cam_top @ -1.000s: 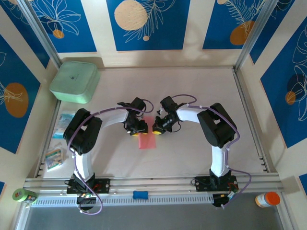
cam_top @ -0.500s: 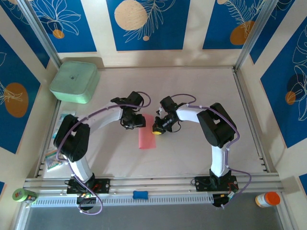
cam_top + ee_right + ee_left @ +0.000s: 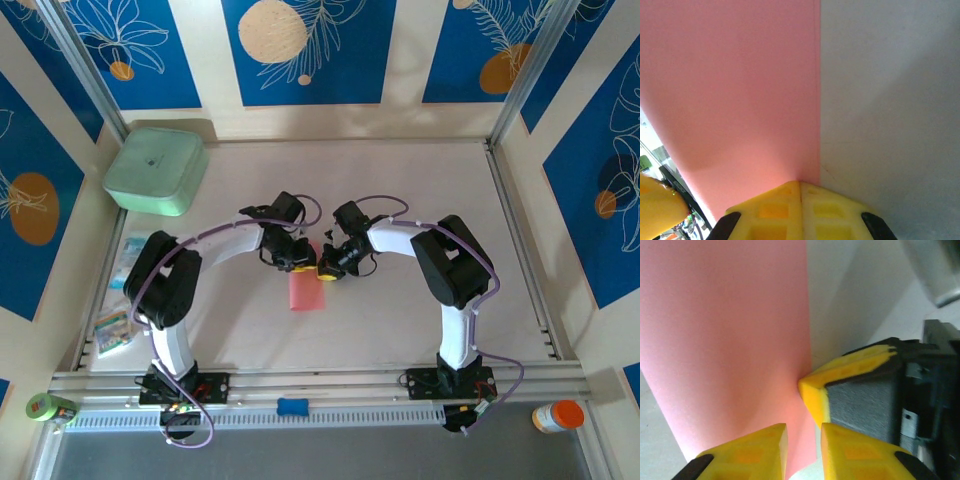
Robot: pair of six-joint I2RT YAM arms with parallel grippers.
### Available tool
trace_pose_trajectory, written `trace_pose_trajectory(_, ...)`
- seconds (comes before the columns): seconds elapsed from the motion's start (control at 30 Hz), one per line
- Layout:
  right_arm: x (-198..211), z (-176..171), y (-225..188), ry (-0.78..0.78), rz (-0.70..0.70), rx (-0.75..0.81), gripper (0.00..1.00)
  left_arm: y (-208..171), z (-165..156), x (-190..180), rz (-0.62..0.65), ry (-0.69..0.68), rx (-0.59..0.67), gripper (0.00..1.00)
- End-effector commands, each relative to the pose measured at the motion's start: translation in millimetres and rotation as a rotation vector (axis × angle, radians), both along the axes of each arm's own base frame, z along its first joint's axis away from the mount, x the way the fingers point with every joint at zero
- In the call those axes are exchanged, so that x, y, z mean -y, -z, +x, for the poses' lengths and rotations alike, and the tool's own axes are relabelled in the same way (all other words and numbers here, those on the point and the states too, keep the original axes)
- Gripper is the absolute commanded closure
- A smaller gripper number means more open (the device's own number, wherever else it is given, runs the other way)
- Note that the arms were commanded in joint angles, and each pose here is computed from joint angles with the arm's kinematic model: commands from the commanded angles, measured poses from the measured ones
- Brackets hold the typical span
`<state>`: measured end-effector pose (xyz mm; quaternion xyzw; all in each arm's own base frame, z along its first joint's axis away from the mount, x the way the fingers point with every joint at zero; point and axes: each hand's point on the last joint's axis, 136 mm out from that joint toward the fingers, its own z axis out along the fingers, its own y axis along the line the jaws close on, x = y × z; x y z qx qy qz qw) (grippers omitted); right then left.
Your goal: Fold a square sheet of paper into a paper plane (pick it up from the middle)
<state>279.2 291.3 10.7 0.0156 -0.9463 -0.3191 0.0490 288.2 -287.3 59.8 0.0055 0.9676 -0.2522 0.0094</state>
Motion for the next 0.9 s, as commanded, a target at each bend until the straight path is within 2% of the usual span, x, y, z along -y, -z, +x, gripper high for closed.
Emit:
trace_pose_trajectory(0.0, 63.9, -33.3, 74.0, 0.014, -0.358, -0.092, 1.00, 11.9, -8.8, -5.1, 0.029, 0.024, -0.055, 0.77)
trace_pose_trajectory(0.3, 75.5, -38.7, 80.1, 0.006, -0.434, -0.120, 1.00, 29.1, -10.7, -30.7, 0.137, 0.107, -0.042, 0.80)
trace_pose_trajectory(0.87, 89.4, -44.3, 87.9, -0.016, -0.519, -0.134, 1.00, 53.0, -18.0, -66.4, 0.156, 0.118, 0.017, 0.83)
